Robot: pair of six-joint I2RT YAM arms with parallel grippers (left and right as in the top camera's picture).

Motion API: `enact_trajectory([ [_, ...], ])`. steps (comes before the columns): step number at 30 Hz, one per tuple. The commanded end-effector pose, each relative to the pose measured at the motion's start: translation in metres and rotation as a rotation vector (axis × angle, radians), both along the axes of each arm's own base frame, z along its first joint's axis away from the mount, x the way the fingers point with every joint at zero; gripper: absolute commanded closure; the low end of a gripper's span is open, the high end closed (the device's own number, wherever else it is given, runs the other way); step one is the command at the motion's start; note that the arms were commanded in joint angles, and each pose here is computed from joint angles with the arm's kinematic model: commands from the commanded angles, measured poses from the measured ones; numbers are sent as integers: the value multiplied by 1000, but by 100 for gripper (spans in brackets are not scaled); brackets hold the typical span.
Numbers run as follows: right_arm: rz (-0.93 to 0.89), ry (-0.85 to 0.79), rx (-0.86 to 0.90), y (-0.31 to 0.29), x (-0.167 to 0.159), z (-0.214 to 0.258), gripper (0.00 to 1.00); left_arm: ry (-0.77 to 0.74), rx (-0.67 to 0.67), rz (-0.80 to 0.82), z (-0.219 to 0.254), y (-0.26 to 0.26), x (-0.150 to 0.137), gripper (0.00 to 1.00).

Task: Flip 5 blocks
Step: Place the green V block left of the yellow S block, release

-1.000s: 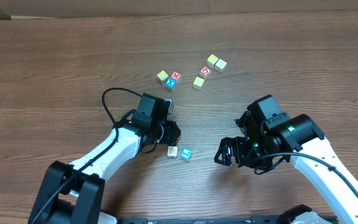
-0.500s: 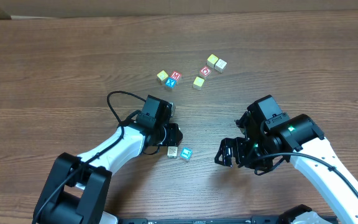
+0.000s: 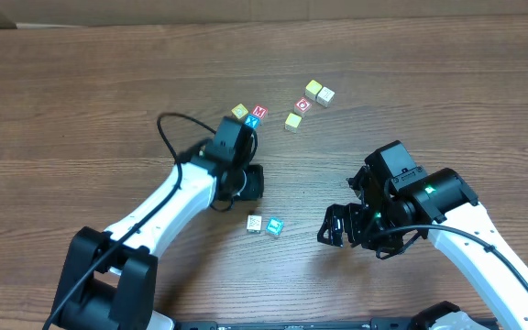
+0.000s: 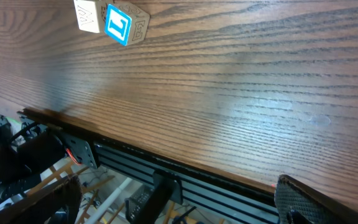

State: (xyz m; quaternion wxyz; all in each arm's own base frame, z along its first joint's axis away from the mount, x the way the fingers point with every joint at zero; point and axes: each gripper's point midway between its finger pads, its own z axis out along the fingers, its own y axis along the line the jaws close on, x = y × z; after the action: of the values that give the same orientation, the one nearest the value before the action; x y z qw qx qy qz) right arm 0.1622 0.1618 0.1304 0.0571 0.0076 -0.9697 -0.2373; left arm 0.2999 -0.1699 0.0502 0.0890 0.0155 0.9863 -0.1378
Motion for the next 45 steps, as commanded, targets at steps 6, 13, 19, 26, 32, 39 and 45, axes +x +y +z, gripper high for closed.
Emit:
enact_trajectory([
  [6,4,-24,12,3,3,6,0,77,302,44,34,50,-14,93],
  [13,5,-26,13,3,3,6,0,192,294,11,2,52,-56,95],
  [19,7,-27,13,3,3,6,0,148,207,-18,-11,28,-67,95],
  [26,8,-27,13,3,3,6,0,162,210,4,-29,31,-78,96],
  [32,7,-27,13,3,3,6,0,150,203,8,-33,30,-76,93],
  [39,7,-25,13,3,3,6,0,142,197,9,-32,29,-74,81],
  [45,7,-25,12,3,3,6,0,148,201,8,-33,30,-76,66],
])
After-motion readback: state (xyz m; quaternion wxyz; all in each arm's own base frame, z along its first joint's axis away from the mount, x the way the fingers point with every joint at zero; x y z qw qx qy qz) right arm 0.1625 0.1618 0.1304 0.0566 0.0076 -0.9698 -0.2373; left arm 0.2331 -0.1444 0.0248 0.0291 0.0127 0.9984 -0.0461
